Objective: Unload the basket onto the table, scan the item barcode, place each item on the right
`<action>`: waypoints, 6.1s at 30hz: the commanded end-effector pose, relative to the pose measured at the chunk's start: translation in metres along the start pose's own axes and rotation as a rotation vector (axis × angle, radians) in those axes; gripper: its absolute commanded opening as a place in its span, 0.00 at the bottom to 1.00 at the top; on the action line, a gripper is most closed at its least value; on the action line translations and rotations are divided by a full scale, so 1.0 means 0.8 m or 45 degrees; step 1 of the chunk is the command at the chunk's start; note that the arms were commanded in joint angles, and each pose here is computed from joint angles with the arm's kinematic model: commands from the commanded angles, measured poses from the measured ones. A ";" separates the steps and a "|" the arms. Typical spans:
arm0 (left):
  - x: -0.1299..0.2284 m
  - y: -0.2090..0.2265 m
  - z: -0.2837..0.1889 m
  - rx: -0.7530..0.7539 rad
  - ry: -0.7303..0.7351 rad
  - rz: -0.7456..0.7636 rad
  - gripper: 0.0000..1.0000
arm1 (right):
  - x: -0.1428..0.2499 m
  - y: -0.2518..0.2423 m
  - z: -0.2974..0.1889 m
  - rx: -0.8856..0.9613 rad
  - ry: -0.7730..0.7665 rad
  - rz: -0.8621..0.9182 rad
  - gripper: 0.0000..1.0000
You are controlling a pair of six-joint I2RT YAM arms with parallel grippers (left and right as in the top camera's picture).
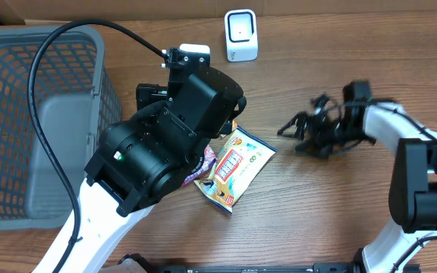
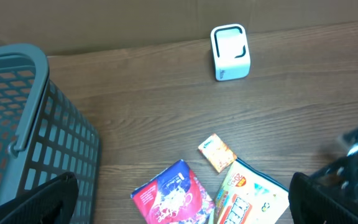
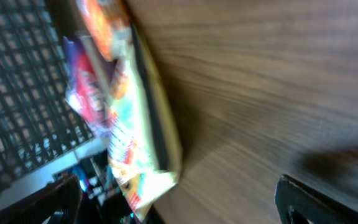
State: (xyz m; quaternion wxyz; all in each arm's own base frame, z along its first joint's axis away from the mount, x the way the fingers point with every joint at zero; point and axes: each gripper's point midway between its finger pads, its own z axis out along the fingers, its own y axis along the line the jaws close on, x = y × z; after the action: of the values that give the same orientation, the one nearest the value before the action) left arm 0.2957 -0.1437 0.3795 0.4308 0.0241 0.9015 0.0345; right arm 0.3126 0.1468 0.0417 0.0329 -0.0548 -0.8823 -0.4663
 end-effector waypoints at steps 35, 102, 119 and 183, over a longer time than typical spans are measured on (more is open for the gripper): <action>-0.007 0.004 -0.002 -0.012 -0.023 -0.015 1.00 | 0.008 0.059 0.163 0.032 -0.403 -0.327 0.04; -0.007 0.004 -0.002 -0.012 -0.023 -0.015 1.00 | 0.168 0.179 0.052 0.617 -0.544 -0.696 0.04; -0.007 0.004 -0.002 -0.012 -0.023 -0.015 1.00 | 0.120 0.100 0.055 -0.023 0.094 -0.326 0.04; -0.007 0.004 -0.002 -0.012 -0.023 -0.015 1.00 | 0.124 -0.047 -0.017 0.195 -0.303 0.004 1.00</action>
State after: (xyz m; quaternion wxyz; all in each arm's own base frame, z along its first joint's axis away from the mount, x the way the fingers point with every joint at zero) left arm 0.2961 -0.1440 0.3791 0.4304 0.0243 0.9016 0.0348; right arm 0.2086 0.1176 0.0291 -0.0690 -0.1138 -0.9179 -0.3738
